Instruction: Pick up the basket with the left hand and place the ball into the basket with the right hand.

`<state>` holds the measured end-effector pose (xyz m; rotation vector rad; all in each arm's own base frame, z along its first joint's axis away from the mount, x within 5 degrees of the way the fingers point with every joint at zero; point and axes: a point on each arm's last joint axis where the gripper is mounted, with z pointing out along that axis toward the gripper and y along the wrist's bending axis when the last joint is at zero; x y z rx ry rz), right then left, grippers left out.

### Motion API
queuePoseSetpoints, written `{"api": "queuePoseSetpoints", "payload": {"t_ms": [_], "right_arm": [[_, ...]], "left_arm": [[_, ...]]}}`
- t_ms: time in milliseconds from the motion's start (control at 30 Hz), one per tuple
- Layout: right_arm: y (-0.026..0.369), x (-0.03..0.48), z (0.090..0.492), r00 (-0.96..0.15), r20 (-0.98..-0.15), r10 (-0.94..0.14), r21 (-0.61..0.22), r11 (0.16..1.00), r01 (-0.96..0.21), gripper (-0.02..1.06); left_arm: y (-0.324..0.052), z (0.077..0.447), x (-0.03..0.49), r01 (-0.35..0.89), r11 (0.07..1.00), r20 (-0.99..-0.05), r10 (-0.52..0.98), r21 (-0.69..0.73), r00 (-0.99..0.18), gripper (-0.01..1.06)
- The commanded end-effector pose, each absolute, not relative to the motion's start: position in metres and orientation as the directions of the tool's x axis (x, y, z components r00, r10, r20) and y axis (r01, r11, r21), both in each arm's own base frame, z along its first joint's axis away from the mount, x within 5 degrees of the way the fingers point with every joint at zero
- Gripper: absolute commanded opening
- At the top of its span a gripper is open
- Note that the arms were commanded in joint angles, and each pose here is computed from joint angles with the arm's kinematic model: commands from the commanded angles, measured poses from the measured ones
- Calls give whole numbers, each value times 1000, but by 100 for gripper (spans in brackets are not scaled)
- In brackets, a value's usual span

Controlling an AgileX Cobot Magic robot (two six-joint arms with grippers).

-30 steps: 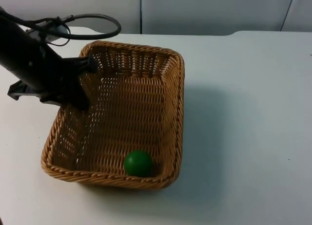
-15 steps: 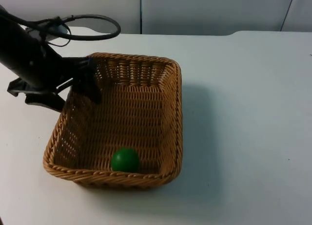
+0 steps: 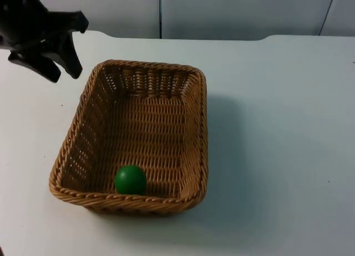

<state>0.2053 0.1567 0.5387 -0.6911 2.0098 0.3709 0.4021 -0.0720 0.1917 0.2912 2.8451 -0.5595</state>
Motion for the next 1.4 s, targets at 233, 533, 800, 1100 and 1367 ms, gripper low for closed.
{"api": "queuePoseSetpoints", "payload": {"t_ms": [233, 533, 800, 1100, 1367], "right_arm": [[154, 202, 543, -363, -870, -334, -47, 788, -614, 0], [157, 200, 543, -350, -870, -348, -45, 762, -645, 0], [158, 199, 543, -337, -869, -362, -55, 748, -661, 0], [157, 200, 543, -320, -867, -381, -80, 742, -666, 0], [157, 200, 543, -320, -867, -382, -82, 743, -665, 0]], "left_arm": [[-71, 280, 365, 331, 880, -353, 207, -341, -913, 0], [-59, 365, 277, 388, 896, -623, 179, -216, -761, 0], [-45, 387, 157, 405, 904, -799, 144, -134, -584, 0], [-17, 366, 35, 287, 957, -874, 171, 38, -454, 0], [-10, 362, -23, 252, 965, -952, 145, 76, -268, 0]]}}
